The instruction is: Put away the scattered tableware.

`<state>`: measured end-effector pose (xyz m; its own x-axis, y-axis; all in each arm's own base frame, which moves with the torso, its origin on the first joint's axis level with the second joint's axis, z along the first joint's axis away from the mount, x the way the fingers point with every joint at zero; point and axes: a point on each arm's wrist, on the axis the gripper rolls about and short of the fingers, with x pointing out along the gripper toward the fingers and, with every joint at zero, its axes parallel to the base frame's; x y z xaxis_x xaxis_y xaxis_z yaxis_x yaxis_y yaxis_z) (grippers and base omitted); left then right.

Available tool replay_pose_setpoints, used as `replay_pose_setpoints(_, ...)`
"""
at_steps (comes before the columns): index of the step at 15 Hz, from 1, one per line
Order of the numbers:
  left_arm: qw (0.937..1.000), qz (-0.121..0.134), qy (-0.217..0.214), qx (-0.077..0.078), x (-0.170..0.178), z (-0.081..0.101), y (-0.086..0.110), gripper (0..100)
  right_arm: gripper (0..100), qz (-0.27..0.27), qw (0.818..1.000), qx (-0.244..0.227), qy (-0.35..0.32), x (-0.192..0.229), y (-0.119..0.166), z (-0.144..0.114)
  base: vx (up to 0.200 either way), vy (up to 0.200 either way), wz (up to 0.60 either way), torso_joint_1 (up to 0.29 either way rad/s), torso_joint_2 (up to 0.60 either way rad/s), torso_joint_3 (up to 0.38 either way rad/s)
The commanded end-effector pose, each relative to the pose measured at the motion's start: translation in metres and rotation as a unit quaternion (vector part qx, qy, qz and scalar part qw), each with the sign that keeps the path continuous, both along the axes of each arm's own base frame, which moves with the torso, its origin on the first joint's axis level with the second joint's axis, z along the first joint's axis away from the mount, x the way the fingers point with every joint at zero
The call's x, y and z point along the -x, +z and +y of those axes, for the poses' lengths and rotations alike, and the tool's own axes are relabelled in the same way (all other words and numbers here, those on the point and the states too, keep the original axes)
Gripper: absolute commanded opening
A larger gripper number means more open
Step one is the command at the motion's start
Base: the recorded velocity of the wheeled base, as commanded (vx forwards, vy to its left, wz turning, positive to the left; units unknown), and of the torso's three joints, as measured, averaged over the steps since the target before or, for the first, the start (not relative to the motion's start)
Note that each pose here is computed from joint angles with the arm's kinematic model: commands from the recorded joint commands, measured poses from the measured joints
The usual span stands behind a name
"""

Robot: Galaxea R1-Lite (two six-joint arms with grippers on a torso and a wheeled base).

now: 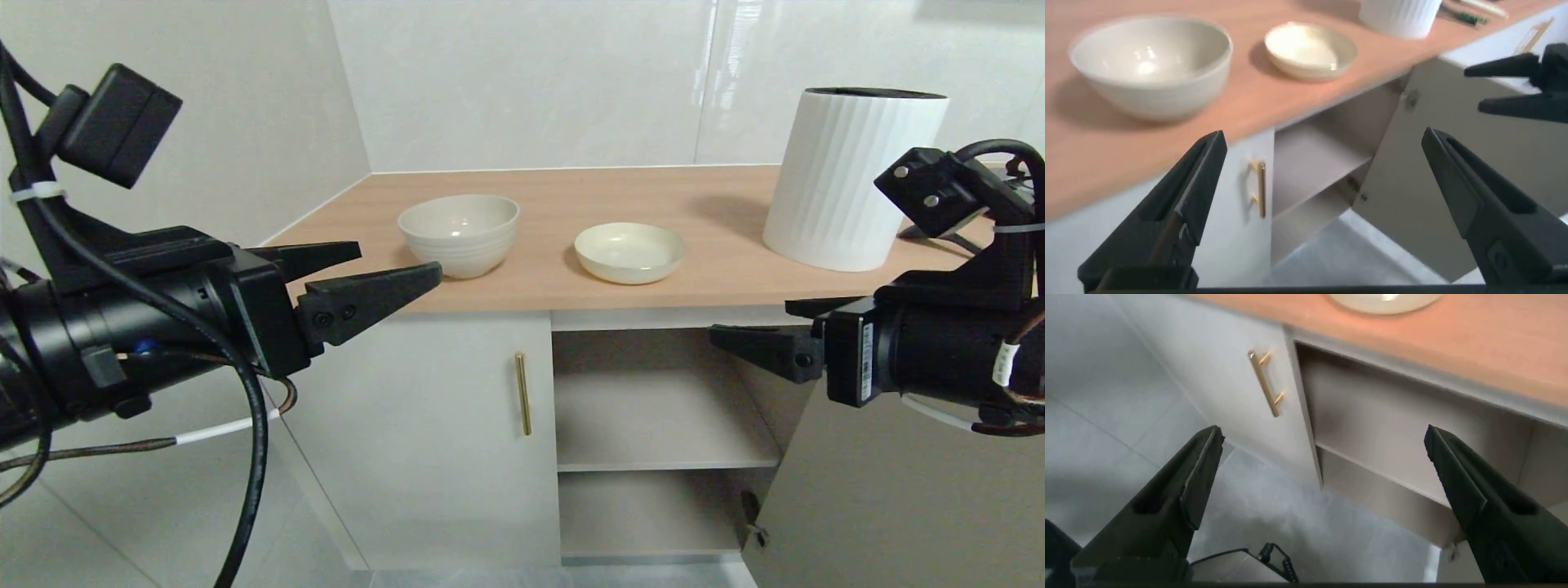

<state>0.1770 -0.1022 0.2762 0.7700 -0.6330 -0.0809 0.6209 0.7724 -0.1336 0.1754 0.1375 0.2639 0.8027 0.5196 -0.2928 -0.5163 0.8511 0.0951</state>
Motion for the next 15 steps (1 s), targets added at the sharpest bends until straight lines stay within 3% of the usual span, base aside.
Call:
replay_pose_setpoints(1,1.0000,0.003,0.000,-0.001,-0.002,-0.001,-0.001,100,100,0.001,1.000,0.000,0.000,-0.001,-0.001,0.001,0.000,0.000,0.00,0.134,-0.44,-0.344)
replay_pose_setpoints(6,0.9998,0.003,0.022,0.001,-0.009,0.005,0.002,100,100,0.009,1.000,0.007,-0.001,-0.006,-0.005,0.005,0.000,0.000,0.00,0.151,-0.46,-0.322)
replay_pose_setpoints(7,0.9995,0.013,0.029,-0.004,-0.017,0.005,0.001,100,100,0.017,1.000,0.012,-0.007,-0.012,-0.010,0.006,0.000,0.000,0.00,0.168,-0.48,-0.315)
replay_pose_setpoints(10,0.9959,0.054,0.069,-0.023,-0.054,0.009,0.001,100,100,0.023,0.999,0.015,-0.044,-0.048,-0.022,0.008,0.000,0.000,0.00,0.181,-0.49,-0.312)
replay_pose_setpoints(12,0.9896,0.093,0.107,-0.022,-0.091,0.017,0.002,100,100,0.008,0.996,0.004,-0.083,-0.094,-0.013,0.010,0.000,0.000,0.00,0.132,-0.37,-0.224)
replay_pose_setpoints(15,0.9796,0.150,0.129,-0.037,-0.114,0.023,-0.008,100,100,0.048,0.992,0.031,-0.113,-0.132,-0.009,0.012,0.000,0.000,0.00,0.034,-0.08,-0.047)
